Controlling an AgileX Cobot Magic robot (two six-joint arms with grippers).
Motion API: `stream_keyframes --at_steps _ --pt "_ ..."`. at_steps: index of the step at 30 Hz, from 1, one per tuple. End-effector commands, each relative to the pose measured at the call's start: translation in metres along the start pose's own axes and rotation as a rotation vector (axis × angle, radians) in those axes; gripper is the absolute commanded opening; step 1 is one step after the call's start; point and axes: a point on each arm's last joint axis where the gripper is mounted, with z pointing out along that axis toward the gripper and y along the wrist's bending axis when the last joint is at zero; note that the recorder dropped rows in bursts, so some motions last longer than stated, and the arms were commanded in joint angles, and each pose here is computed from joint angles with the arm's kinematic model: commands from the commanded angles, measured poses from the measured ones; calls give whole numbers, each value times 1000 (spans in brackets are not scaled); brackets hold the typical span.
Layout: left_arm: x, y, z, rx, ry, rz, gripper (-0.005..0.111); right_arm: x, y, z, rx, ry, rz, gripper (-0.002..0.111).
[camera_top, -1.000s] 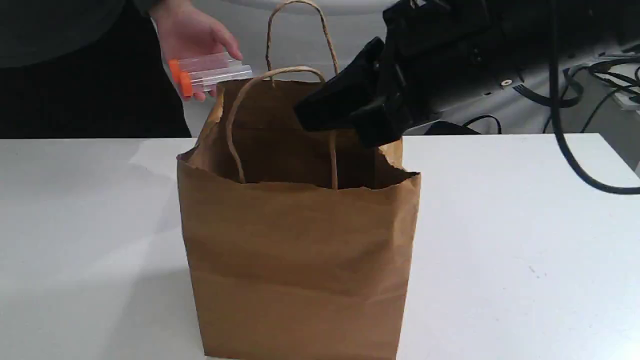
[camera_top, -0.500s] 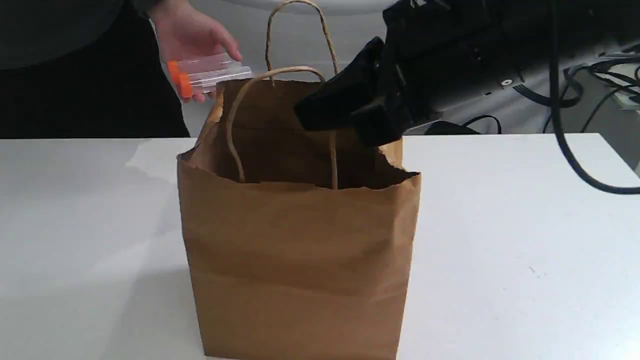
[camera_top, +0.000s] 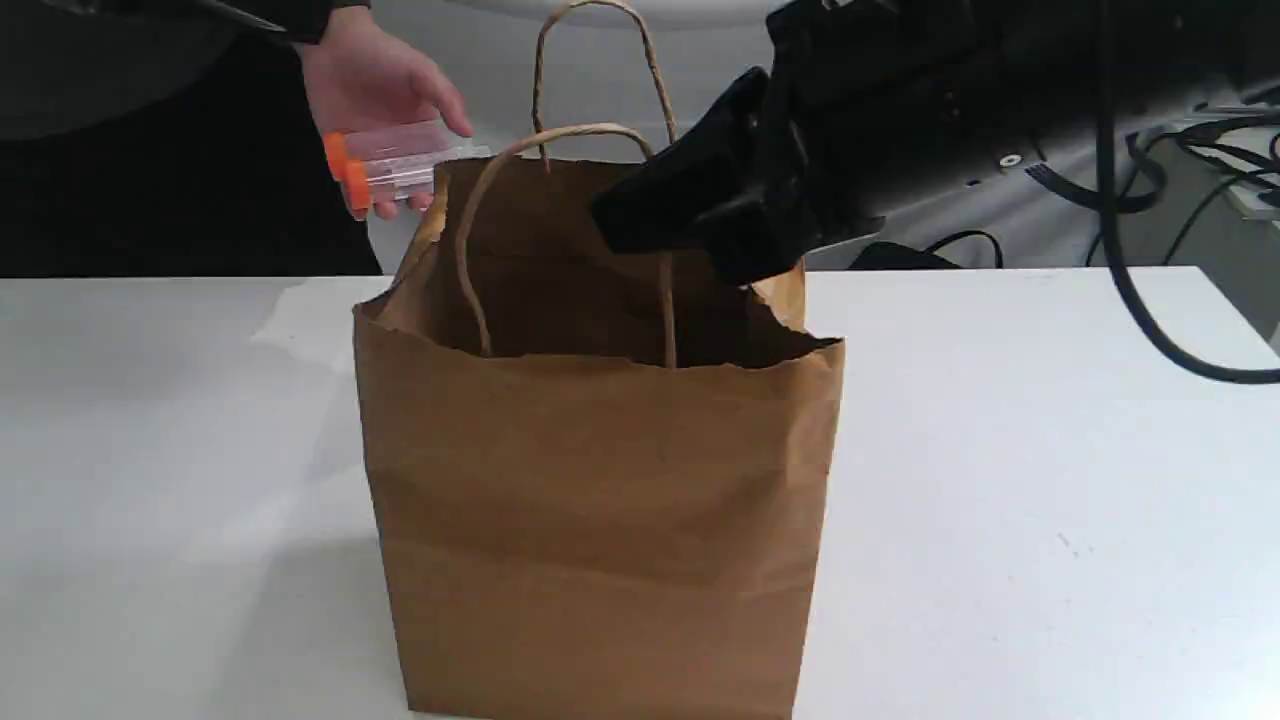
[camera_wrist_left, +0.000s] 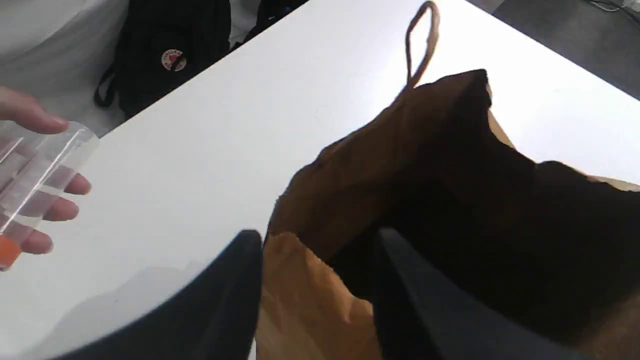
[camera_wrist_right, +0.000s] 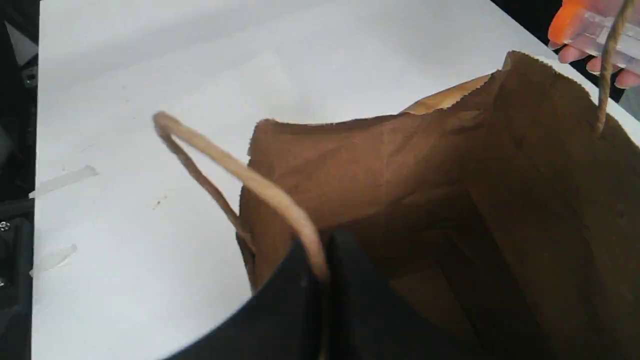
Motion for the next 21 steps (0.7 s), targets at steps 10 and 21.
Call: stream_keyframes --at_steps 10,21 --pt "-14 17 46 75 43 22 40 -4 1 -1 1 -20 21 0" --pt "-14 15 94 -8 234 212 40 -3 2 -1 -10 -14 28 0"
